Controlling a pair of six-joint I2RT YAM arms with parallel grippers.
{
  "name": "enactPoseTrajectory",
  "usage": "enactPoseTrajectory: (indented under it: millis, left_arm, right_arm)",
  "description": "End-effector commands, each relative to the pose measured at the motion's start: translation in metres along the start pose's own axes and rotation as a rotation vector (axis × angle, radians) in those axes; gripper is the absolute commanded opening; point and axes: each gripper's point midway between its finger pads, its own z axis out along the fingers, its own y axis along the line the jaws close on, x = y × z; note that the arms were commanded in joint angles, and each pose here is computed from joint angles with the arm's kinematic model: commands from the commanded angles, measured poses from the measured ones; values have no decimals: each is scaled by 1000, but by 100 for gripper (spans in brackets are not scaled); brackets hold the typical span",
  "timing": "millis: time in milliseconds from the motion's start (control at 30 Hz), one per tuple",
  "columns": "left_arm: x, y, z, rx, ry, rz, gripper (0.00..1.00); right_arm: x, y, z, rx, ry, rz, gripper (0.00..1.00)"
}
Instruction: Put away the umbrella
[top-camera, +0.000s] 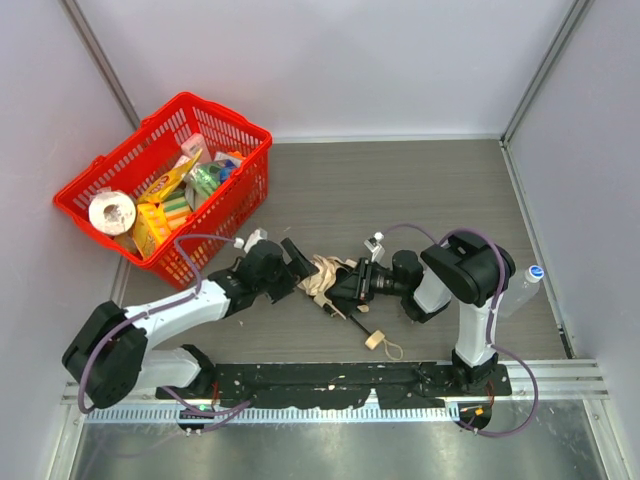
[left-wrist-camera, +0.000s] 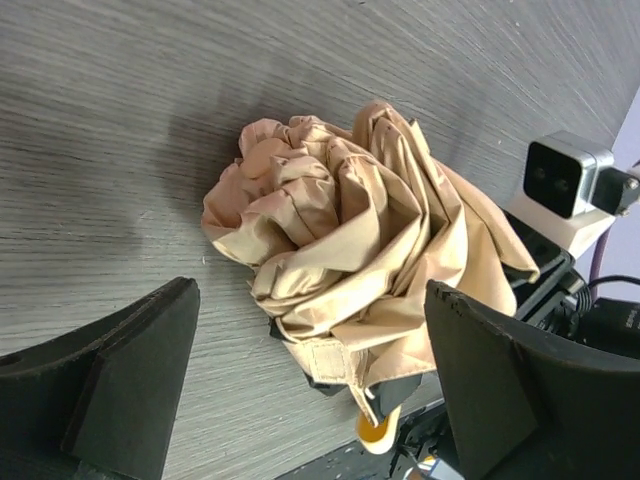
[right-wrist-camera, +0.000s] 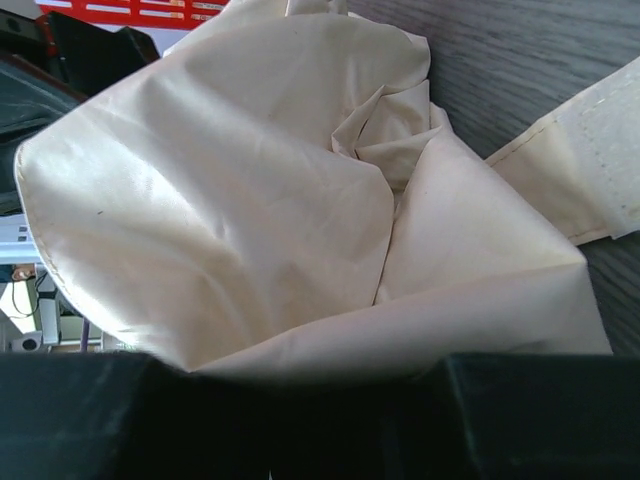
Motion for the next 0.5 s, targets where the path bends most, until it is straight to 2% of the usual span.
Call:
enactPoseTrajectory:
  millis: [0, 100, 200, 367, 467]
  left_arm:
    - [4, -5, 13, 10, 14, -75, 100]
    - [14, -15, 30, 38, 68, -150, 100]
    - [27, -3, 42, 10, 96, -220, 97]
    - [25, 8, 48, 33, 33, -357, 97]
    - [32, -6, 55, 74, 80, -389, 97]
  right_arm:
    - [-20, 45, -2, -195, -65, -150, 1]
    - [-22, 45, -1, -195, -66, -145, 1]
    - [-25, 50, 0, -215, -72, -134, 1]
    - [-36, 73, -1, -281, -98, -123, 1]
    - [-41, 86, -3, -311, -103, -123, 1]
